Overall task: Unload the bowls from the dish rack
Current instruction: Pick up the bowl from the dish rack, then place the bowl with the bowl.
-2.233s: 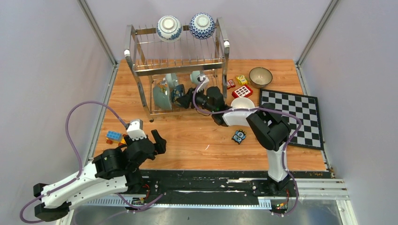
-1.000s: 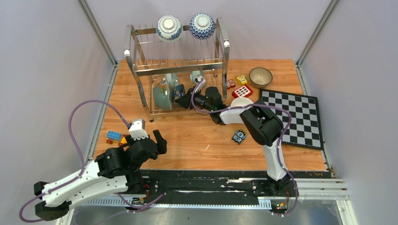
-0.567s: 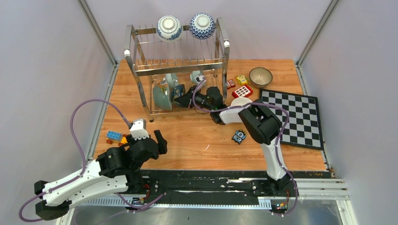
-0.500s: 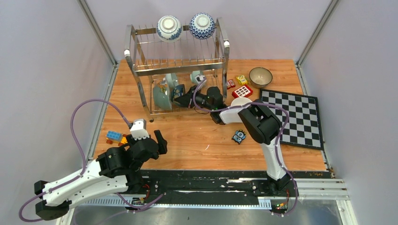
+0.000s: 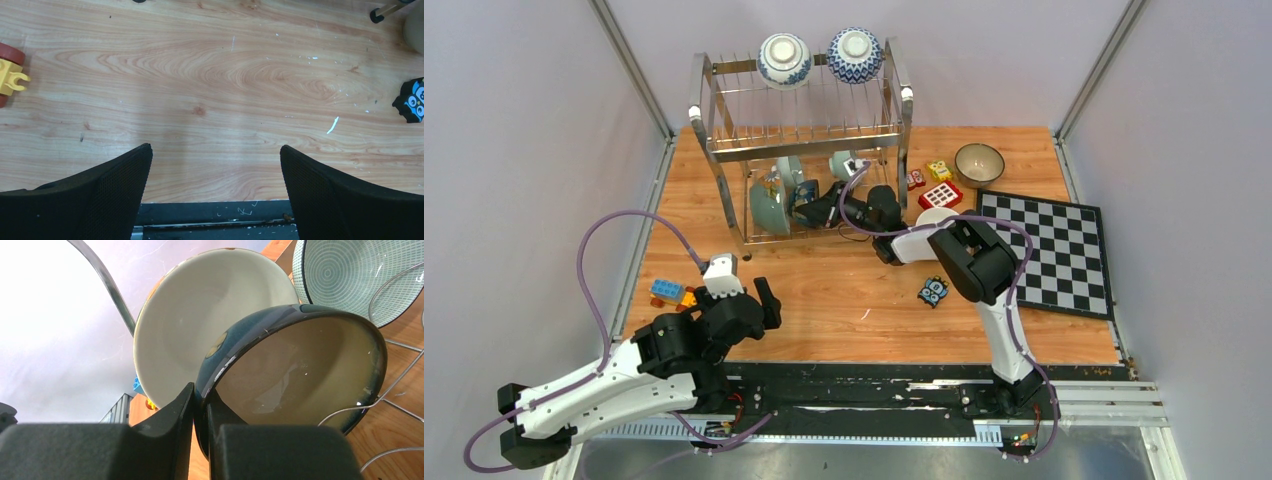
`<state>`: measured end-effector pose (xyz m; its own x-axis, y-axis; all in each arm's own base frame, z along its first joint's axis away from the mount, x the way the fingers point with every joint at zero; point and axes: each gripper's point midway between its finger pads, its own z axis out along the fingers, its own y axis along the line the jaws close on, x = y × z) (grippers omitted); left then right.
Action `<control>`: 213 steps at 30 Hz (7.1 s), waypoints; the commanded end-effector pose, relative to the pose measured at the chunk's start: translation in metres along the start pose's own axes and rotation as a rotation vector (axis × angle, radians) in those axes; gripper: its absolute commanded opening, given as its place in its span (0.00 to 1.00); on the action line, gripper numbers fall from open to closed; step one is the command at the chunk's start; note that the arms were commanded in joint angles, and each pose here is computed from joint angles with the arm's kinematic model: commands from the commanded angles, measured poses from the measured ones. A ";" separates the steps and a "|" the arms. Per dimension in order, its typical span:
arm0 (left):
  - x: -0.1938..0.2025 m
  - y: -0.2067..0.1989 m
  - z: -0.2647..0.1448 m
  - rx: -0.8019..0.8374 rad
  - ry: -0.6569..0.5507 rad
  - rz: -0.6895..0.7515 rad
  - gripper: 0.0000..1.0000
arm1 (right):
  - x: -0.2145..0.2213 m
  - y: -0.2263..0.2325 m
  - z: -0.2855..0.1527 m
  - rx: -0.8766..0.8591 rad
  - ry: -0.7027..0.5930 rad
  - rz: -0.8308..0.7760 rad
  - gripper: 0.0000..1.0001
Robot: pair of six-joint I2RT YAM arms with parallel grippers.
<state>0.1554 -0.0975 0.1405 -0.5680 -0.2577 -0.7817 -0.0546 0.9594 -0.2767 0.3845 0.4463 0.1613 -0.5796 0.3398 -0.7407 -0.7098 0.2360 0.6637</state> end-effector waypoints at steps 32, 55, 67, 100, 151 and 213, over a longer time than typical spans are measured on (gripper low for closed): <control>-0.005 -0.004 -0.002 0.021 -0.010 -0.033 1.00 | -0.079 0.081 -0.003 -0.252 -0.193 -0.006 0.03; -0.008 -0.007 -0.004 0.031 -0.014 -0.051 1.00 | -0.067 0.079 -0.030 -0.181 -0.137 -0.058 0.03; -0.028 -0.013 -0.007 0.037 -0.080 -0.048 1.00 | -0.042 0.089 -0.067 -0.132 -0.036 -0.143 0.03; -0.052 -0.089 -0.020 0.355 -0.116 0.075 1.00 | 0.051 0.155 -0.222 0.251 0.554 -0.889 0.03; 0.034 -0.138 -0.003 0.277 0.308 0.634 0.34 | 0.154 0.189 -0.233 -0.020 1.049 -1.497 0.03; 0.004 -0.077 0.015 0.103 0.043 -0.274 0.00 | 0.050 0.161 -0.228 0.690 0.258 -0.209 0.74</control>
<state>0.1573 -0.1755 0.1362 -0.6615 -0.2875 -0.6926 0.0040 0.9222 -0.3867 0.1581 0.2815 0.2129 -0.4888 -0.1125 -0.8651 -0.5243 0.8305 0.1882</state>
